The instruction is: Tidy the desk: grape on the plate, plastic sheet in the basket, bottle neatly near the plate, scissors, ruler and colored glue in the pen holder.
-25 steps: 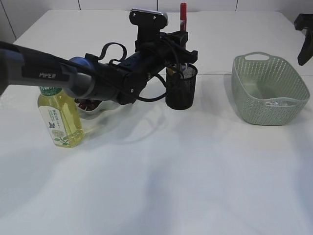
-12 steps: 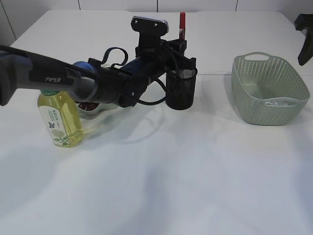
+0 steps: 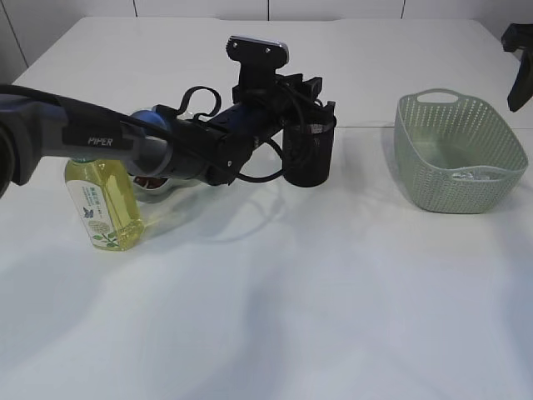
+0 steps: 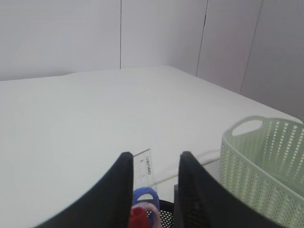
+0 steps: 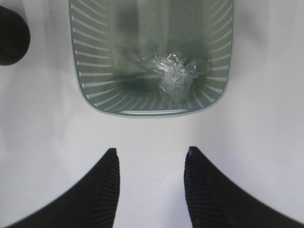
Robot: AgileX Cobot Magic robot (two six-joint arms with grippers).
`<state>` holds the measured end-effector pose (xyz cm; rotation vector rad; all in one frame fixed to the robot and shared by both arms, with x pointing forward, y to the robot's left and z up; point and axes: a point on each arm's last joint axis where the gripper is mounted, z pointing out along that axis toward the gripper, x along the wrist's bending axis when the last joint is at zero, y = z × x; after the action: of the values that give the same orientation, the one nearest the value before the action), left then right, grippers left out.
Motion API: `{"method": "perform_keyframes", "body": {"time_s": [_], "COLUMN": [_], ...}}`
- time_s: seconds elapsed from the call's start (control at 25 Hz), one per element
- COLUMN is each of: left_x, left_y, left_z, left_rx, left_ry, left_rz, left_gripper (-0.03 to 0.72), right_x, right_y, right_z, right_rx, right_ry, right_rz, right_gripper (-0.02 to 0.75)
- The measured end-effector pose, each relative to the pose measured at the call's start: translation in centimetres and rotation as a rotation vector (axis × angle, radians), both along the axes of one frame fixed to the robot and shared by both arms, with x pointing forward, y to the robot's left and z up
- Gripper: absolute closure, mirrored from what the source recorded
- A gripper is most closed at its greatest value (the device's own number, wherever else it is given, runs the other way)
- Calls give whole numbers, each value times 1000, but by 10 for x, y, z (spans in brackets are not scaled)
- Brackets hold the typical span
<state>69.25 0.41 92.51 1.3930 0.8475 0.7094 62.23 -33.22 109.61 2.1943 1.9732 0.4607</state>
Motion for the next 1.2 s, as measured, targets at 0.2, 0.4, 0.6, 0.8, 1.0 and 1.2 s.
{"method": "perform_keyframes", "body": {"time_s": [0.2,0.4,0.6,0.8,1.0,1.2], "left_x": [0,-1,-5,-13,-34,-71], "left_y": [0,1,4,9,20,45], "left_z": [-3,4,36,66,111,168], "left_rx": [9,52,50,78,156,270], "left_ry": [14,87,114,199,337,478], "left_rz": [0,-1,4,4,-10,-25], "left_gripper": [433,431,381,239,217,217], "right_x": [0,0,0,0,0,0], "right_y": [0,0,0,0,1,3], "right_z": [0,0,0,0,0,1], "right_rx": [0,0,2,4,13,37], "right_ry": [0,0,0,0,-2,-4], "right_rz": [0,0,0,0,0,-1], "right_gripper": [374,374,374,374,374,374]}}
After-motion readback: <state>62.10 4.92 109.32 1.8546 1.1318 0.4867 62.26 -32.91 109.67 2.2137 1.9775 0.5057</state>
